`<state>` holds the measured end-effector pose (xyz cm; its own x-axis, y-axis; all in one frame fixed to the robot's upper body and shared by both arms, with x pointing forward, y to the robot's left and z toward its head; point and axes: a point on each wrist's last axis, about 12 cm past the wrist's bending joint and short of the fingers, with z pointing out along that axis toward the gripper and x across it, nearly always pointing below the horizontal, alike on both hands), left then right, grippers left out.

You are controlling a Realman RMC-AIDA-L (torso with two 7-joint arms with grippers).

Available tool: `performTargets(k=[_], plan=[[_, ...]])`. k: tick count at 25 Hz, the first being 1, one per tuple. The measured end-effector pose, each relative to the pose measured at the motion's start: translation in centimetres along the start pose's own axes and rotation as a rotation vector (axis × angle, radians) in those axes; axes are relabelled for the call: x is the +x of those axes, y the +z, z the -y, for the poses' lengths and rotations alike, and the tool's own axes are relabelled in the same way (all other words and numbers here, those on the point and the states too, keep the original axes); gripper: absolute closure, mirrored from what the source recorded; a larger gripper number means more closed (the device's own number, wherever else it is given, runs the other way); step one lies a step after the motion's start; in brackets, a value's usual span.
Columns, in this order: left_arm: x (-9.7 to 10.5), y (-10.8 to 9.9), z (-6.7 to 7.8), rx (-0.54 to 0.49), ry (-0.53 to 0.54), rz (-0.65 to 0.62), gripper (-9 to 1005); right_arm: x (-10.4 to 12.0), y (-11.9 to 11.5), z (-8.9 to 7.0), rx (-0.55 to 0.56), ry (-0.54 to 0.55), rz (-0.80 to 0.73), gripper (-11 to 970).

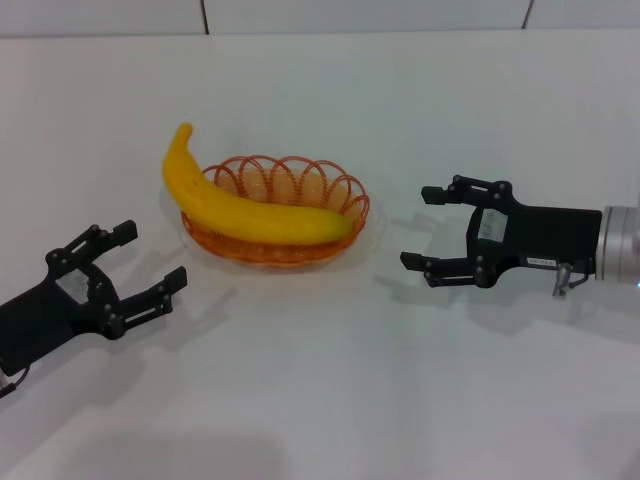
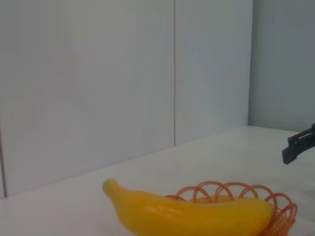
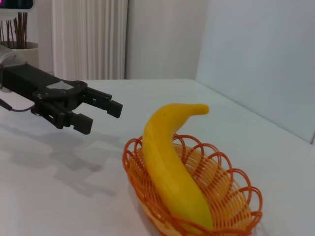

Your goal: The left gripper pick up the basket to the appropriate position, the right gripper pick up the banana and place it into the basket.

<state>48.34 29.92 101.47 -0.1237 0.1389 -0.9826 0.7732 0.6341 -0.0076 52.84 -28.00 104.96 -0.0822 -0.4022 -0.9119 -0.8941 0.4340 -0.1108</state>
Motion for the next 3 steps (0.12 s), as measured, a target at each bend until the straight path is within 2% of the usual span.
performTargets(k=[3], plan=[[0.00,0.01,0.01,0.001,0.000,0.000,88,-0.06,0.21,0.06,-0.005,0.003,0.001,77]])
